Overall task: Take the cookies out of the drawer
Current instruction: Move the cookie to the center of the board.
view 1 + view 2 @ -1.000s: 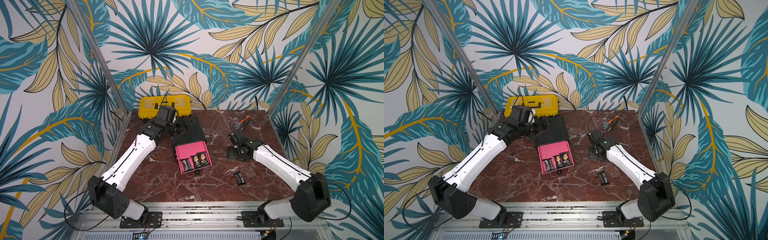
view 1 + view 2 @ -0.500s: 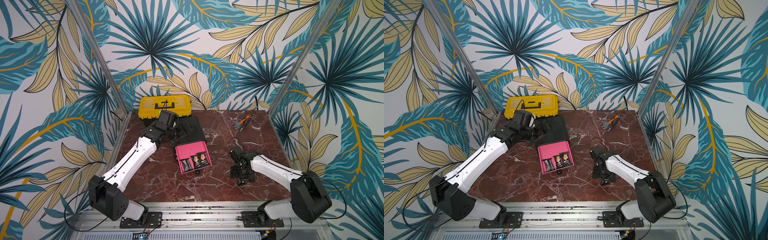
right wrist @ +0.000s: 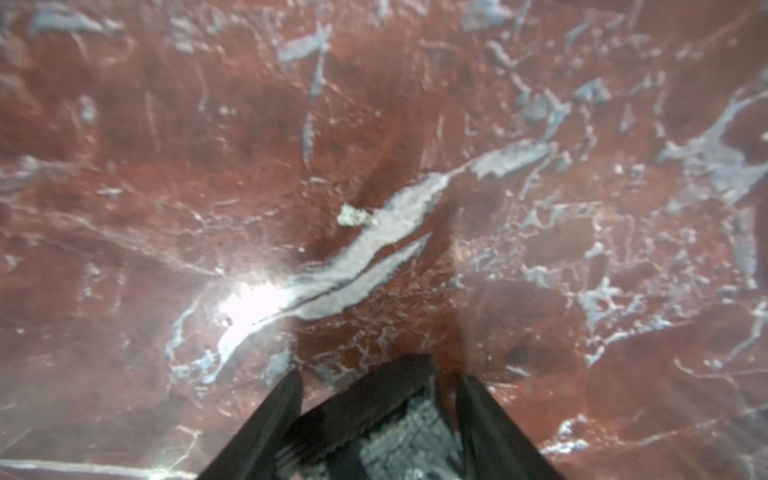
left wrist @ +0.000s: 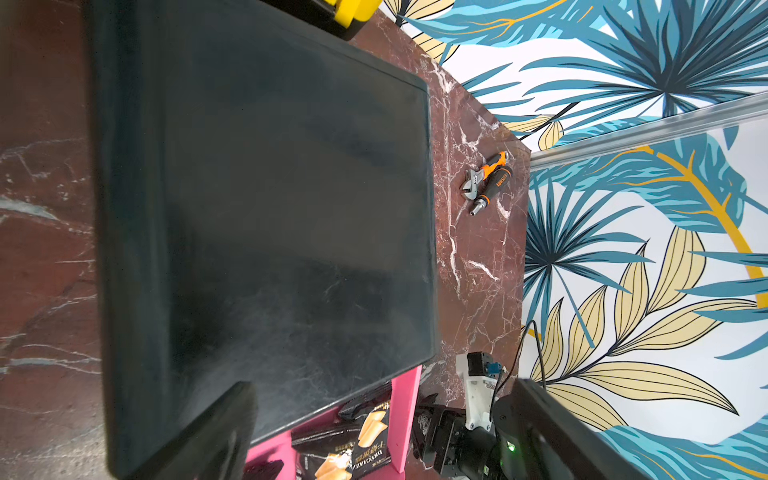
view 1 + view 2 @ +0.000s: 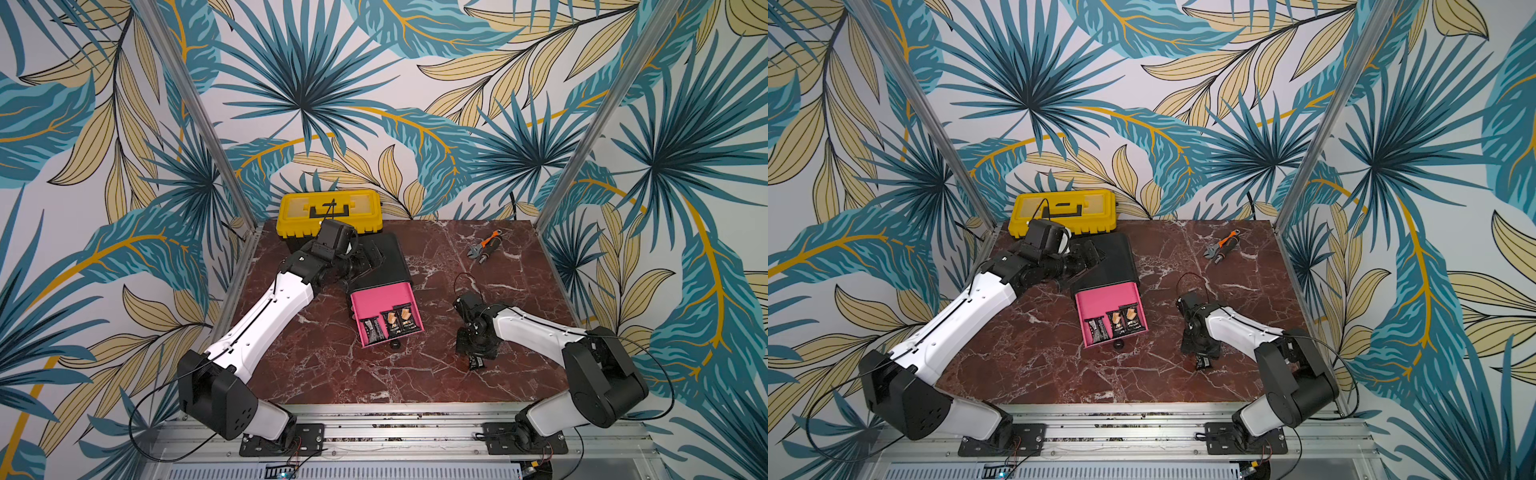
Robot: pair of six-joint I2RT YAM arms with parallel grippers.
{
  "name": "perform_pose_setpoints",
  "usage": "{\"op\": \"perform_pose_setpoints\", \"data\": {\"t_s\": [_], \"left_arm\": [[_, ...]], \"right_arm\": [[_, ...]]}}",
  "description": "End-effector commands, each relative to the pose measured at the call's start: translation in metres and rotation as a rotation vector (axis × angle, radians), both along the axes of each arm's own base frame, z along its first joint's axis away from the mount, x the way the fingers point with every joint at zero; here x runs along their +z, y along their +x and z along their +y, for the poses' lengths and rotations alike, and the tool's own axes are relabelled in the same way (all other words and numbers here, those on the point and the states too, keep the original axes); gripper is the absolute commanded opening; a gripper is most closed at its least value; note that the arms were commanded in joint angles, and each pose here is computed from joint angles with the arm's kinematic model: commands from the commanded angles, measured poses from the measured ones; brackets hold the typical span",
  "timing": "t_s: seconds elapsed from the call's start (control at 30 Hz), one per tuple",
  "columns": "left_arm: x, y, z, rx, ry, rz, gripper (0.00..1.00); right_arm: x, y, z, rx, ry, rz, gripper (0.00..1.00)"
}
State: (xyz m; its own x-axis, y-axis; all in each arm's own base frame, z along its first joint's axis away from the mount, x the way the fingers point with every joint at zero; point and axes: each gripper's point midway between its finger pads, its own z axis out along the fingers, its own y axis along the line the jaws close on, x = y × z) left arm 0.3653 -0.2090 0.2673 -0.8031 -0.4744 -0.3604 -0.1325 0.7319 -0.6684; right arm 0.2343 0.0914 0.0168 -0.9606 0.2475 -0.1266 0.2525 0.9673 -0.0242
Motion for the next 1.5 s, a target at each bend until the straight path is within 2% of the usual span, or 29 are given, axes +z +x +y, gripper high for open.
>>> {"op": "perform_pose_setpoints", "data": {"t_s": [0.0, 0.23, 0.5, 0.8, 0.9, 0.97, 1.03, 1.1, 1.3, 1.47], "left_arm": [[0.025, 0.002, 0.0, -0.007, -0.002, -0.06, 1.0], [0.028, 0.002, 0.003, 0.002, 0.011, -0.074, 1.0], [0.042, 0.006, 0.026, 0.074, 0.047, -0.142, 1.0], [0.033, -0.002, 0.045, 0.091, 0.055, -0.083, 1.0], [0.024, -0.008, 0.047, 0.093, 0.065, -0.045, 1.0], [0.02, -0.01, 0.047, 0.1, 0.06, -0.032, 1.0], [0.018, -0.011, 0.047, 0.107, 0.049, -0.024, 1.0], [0.016, -0.01, 0.046, 0.106, 0.044, -0.018, 1.0], [0.016, -0.014, 0.046, 0.089, 0.05, -0.022, 1.0], [0.02, -0.02, 0.036, 0.035, -0.005, -0.052, 1.0]], "right_arm": [[-0.005, 0.003, 0.008, -0.027, 0.046, -0.002, 0.55], [0.004, 0.028, 0.019, -0.057, 0.071, -0.057, 0.44], [0.022, 0.08, 0.044, 0.013, 0.09, -0.107, 0.44], [0.005, 0.127, 0.075, 0.034, 0.125, -0.073, 0.44], [0.002, 0.129, 0.082, 0.033, 0.152, -0.058, 0.52], [0.008, 0.131, 0.087, 0.048, 0.177, -0.07, 0.61], [0.021, 0.132, 0.086, 0.066, 0.182, -0.103, 0.75], [0.036, 0.133, 0.084, 0.083, 0.178, -0.143, 0.8], [0.067, 0.119, 0.064, 0.089, 0.129, -0.213, 0.83], [0.097, 0.095, 0.049, 0.064, 0.128, -0.257, 0.83]]}}
